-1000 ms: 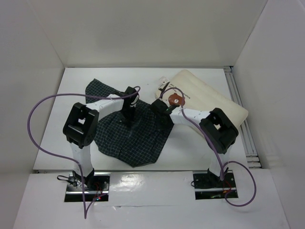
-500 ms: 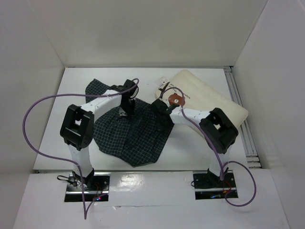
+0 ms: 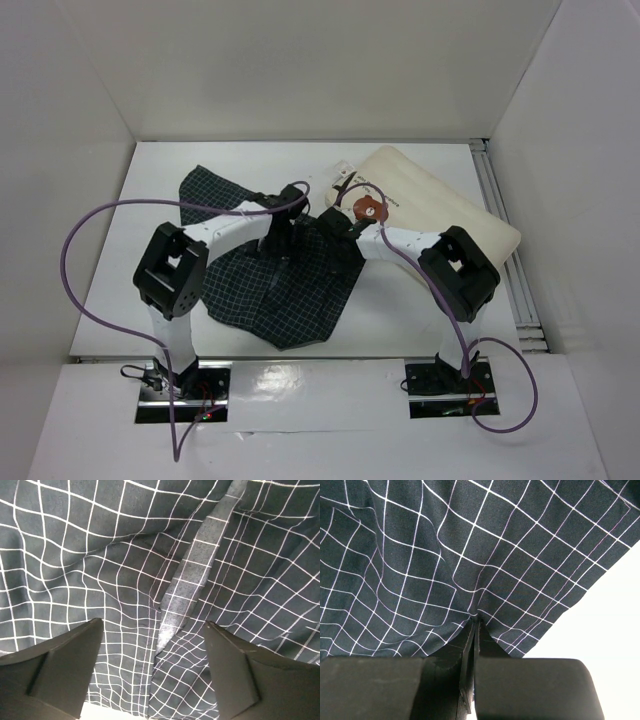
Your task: Put the pillow into the pillowcase
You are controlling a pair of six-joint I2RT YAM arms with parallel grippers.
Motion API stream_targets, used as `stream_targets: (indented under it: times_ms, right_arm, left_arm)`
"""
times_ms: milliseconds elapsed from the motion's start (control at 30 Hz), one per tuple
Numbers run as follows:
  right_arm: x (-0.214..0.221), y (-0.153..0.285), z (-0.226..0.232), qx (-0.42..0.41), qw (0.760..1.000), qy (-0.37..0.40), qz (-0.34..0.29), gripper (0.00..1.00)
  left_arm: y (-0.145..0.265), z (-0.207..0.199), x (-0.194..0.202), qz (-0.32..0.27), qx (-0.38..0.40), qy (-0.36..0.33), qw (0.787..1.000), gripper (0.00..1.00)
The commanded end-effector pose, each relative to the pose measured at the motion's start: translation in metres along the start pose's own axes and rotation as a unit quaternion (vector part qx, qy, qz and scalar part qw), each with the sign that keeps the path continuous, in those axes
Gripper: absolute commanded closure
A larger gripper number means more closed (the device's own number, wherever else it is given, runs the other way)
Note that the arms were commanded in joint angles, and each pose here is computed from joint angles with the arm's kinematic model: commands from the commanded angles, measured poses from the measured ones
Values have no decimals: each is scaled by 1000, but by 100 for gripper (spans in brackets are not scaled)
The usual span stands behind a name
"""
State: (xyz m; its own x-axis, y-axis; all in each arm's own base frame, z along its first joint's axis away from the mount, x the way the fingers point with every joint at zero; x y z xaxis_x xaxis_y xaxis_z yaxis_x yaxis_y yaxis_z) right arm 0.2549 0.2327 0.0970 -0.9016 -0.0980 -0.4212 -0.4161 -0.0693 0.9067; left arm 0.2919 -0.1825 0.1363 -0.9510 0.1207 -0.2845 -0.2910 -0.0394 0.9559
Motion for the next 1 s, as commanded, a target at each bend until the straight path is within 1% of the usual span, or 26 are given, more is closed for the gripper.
stream_targets:
  times_ms: [0, 100, 167, 200, 300, 433, 467, 567, 600, 700, 767, 833, 867, 900, 933, 967]
  right_arm:
    - [-6, 0, -2, 6, 1000, -1, -4, 100]
    - [-6, 0, -2, 6, 1000, -1, -4, 100]
    - [-6, 0, -2, 6, 1000, -1, -4, 100]
    - [-6, 0, -2, 6, 1000, -1, -4, 100]
    - [-3, -1, -3, 8, 1000, 0, -1, 100]
    - [-3, -1, -3, 8, 1000, 0, -1, 100]
    - [-3, -1, -3, 8, 1000, 0, -1, 100]
    - [-3, -1, -3, 8, 1000, 0, -1, 100]
    - [-3, -1, -3, 8, 1000, 0, -1, 100]
    - [-1, -2, -5, 15, 1000, 1, 1, 100]
    - [-4, -1, -4, 12, 1000, 0, -3, 100]
    - [-4, -1, -4, 12, 1000, 0, -3, 100]
    - [-4, -1, -4, 12, 1000, 0, -3, 100]
    - [-7, 0, -2, 10, 1000, -1, -7, 100]
    - [-7, 0, -2, 10, 1000, -1, -7, 100]
    - [-7, 0, -2, 10, 1000, -1, -7, 100]
  left_arm:
    - [0, 4, -2, -29, -55, 16, 998, 8]
    - [-7, 4, 1, -26, -77, 14, 997, 16]
    - [-11, 5, -1, -38, -95, 27, 994, 20]
    - [-13, 7, 2, -35, -102, 26, 994, 24]
    - [-16, 11, -1, -36, -95, 37, 994, 26]
    - [-22, 5, -5, -31, -54, 36, 997, 26]
    - [-25, 6, -4, -27, -46, 41, 998, 28]
    - [-28, 10, -5, -23, -49, 45, 998, 37]
    - [-28, 10, -3, -19, -51, 44, 998, 41]
    - [-30, 18, -6, -11, -43, 53, 998, 41]
    - [-30, 23, -6, 3, -29, 59, 998, 44]
    - [-29, 28, -7, 5, -12, 59, 998, 50]
    - [-24, 27, -8, 1, -4, 60, 998, 56]
    - [-24, 29, -8, 8, 11, 58, 998, 58]
    - [-21, 28, -8, 7, 21, 52, 998, 58]
    - [-21, 26, -8, 10, 30, 52, 998, 48]
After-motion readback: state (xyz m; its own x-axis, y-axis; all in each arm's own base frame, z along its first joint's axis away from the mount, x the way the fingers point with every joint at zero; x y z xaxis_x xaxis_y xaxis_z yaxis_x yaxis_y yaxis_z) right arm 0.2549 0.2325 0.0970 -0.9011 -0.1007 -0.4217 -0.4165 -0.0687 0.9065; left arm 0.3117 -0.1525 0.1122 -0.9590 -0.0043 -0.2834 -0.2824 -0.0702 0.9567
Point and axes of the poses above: each gripper's point midway between its finger pads, its own y axis back along the fingers, its own z axis along the line the jaws close on, x = y × z, the point moved 9 cm from there along y, back along the fingers, and after that the axes turned 1 degree about y, right-handed, at the moved point
